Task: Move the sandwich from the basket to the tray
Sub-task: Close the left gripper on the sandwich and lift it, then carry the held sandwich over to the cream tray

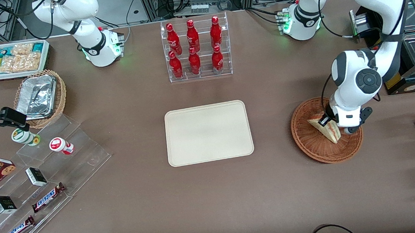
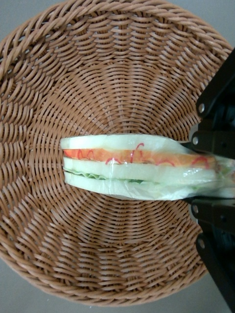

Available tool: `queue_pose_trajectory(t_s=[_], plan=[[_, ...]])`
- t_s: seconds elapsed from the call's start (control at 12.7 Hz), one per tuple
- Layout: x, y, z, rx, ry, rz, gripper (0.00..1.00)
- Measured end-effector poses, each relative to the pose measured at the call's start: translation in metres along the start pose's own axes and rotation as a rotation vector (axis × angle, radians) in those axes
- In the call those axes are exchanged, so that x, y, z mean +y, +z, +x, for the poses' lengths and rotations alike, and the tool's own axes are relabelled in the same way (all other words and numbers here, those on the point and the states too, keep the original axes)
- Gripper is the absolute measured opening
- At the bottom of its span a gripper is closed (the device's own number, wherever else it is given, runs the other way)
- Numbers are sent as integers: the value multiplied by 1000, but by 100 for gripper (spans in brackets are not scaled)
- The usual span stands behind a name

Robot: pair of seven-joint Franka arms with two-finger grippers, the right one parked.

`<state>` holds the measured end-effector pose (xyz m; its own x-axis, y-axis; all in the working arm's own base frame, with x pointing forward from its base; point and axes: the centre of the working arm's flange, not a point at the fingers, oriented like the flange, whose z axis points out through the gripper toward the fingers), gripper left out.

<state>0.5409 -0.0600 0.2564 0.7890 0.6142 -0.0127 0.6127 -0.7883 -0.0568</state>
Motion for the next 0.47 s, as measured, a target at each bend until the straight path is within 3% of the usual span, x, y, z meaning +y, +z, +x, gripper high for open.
queue_pose_trajectory(t_s=[0.31,0.47], plan=[[19,-38,-21,24,94,35,16],[40,-61,-46,15,202,60,15]])
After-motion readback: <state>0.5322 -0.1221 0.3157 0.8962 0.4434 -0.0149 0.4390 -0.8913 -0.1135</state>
